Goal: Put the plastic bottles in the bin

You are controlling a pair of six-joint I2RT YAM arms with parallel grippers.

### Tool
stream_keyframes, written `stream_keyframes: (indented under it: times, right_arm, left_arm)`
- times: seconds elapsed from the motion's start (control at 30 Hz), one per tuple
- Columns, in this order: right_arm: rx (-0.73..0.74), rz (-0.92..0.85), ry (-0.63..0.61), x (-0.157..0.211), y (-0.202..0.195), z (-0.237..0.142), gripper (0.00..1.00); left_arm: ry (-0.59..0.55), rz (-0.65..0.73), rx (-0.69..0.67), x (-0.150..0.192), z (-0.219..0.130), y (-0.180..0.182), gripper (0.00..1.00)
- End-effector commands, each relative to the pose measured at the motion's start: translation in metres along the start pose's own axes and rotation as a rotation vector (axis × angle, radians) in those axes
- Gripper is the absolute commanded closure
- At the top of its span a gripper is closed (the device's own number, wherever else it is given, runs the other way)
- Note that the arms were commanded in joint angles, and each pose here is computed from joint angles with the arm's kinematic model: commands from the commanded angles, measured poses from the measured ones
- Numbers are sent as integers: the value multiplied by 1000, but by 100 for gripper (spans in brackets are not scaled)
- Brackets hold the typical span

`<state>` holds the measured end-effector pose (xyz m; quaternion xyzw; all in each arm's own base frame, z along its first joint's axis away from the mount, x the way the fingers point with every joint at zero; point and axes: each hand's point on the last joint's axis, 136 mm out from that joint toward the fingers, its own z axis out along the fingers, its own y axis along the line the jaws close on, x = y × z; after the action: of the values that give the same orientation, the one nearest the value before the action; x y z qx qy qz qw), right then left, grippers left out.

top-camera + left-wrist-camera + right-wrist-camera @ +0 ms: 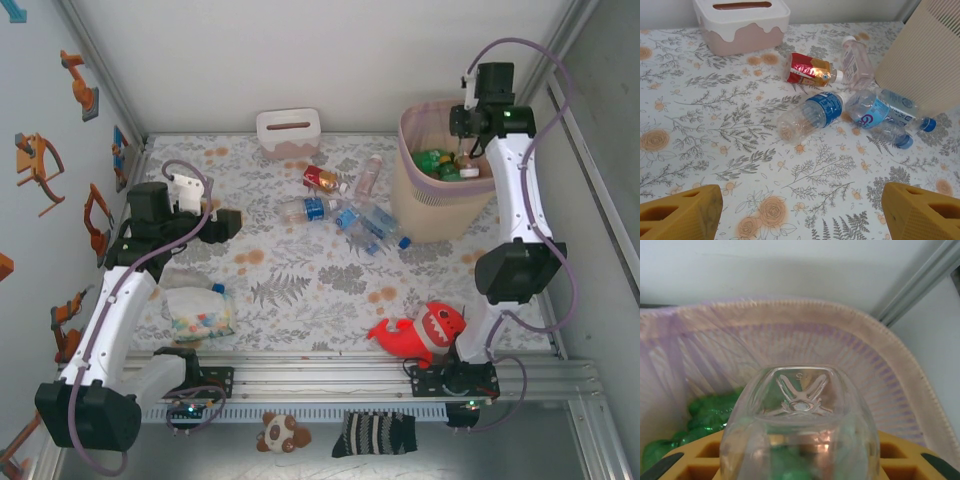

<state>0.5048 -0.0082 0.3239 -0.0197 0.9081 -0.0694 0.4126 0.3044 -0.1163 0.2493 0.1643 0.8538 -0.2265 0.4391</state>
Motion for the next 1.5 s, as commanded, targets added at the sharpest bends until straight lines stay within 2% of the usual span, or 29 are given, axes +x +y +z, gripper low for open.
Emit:
stream_keyframes:
  times: [0.0, 0.1, 0.2, 0.27, 0.4, 0.5, 0.73, 1.0, 1.13, 1.3, 1.47]
  right_arm:
    - [54, 48, 40, 14, -10, 10, 79]
    - [77, 144, 57, 22, -19, 13, 79]
    - [39, 248, 40, 21, -15, 10, 79]
    - [36, 385, 10, 18, -15, 4, 78]
    - [66, 660, 30, 24, -17, -7, 75]
    - [138, 808, 47, 32, -22, -20, 72]
    - [313, 1048, 82, 61, -29, -40, 73]
    - [536, 1042, 95, 87, -49, -55, 72]
    - [586, 1024, 124, 97, -51, -49, 69]
    - [614, 1007, 168, 108, -49, -36, 61]
    - [637, 998, 186, 114, -49, -32, 43]
  left_arm:
    - [0, 21, 2, 3, -4, -3, 18]
    - [0, 22, 3, 3, -4, -3, 18]
    - [0, 23, 4, 3, -4, -4, 18]
    - [2, 20, 3, 3, -4, -3, 18]
    - [-3, 23, 0, 2, -5, -3, 18]
    - [-4, 25, 2, 2, -6, -4, 18]
    - [-7, 19, 14, 1, -6, -6, 18]
    - [-14, 6, 31, 0, -5, -9, 18]
    - [-15, 3, 34, 0, -6, -9, 18]
    - [-17, 0, 37, -1, -6, -10, 18]
    - [-17, -2, 39, -1, -6, -10, 18]
